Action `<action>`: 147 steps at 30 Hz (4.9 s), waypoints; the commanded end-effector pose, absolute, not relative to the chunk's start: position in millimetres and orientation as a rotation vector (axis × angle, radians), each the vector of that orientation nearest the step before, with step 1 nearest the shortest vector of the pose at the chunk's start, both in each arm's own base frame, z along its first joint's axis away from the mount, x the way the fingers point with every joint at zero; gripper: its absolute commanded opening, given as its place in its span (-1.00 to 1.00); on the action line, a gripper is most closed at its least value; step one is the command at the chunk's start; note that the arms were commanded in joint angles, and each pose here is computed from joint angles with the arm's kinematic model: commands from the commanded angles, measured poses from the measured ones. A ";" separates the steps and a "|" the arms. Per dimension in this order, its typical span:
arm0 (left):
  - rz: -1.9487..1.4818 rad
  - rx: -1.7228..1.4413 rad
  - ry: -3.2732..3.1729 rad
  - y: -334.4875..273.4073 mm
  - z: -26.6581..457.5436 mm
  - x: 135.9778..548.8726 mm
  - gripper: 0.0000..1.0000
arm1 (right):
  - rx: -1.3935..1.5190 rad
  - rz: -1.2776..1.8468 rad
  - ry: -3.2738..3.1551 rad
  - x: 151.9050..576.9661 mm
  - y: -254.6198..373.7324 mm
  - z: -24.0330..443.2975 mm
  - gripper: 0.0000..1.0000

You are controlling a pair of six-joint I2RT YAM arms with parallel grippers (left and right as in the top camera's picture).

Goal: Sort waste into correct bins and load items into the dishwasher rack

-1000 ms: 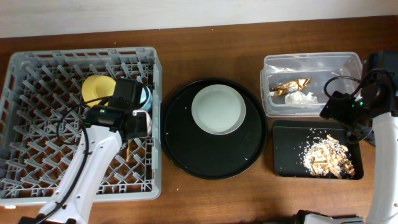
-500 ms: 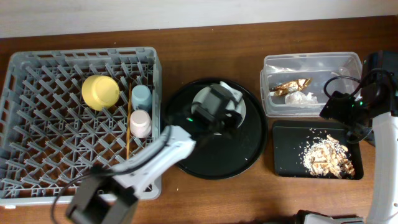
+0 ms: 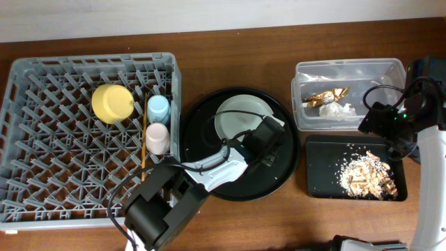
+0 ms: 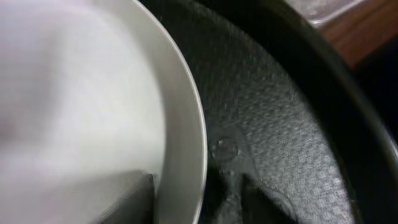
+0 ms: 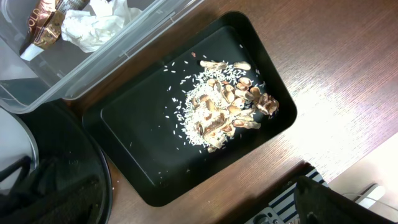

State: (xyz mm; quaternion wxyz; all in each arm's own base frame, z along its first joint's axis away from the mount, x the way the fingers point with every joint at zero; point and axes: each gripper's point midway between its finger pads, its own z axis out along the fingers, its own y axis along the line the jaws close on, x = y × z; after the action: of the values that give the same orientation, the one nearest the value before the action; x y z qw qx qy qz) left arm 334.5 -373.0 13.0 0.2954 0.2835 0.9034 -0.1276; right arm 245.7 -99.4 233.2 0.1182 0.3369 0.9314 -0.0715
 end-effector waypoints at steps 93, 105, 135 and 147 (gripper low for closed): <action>-0.037 -0.722 2.324 97.9 275.7 353.4 0.99 | 1.002 -0.225 2.707 245.8 -103.1 236.2 0.98; 0.112 -0.780 2.462 100.9 255.7 317.4 0.99 | 1.002 -0.225 2.707 245.8 -103.1 236.2 0.97; 0.112 -0.780 2.462 100.9 255.7 317.4 0.99 | -0.088 0.167 1.197 210.9 35.2 319.0 0.97; 0.112 -0.780 2.462 100.9 255.7 317.4 0.99 | 0.037 0.007 1.646 246.0 -5.5 156.2 0.97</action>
State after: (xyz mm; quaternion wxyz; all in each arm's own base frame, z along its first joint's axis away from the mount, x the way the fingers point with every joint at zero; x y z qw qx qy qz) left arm 317.5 100.6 256.6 0.2760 -0.2977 0.9132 0.0363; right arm 246.3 3.7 157.4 0.6793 0.0037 0.7337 0.0146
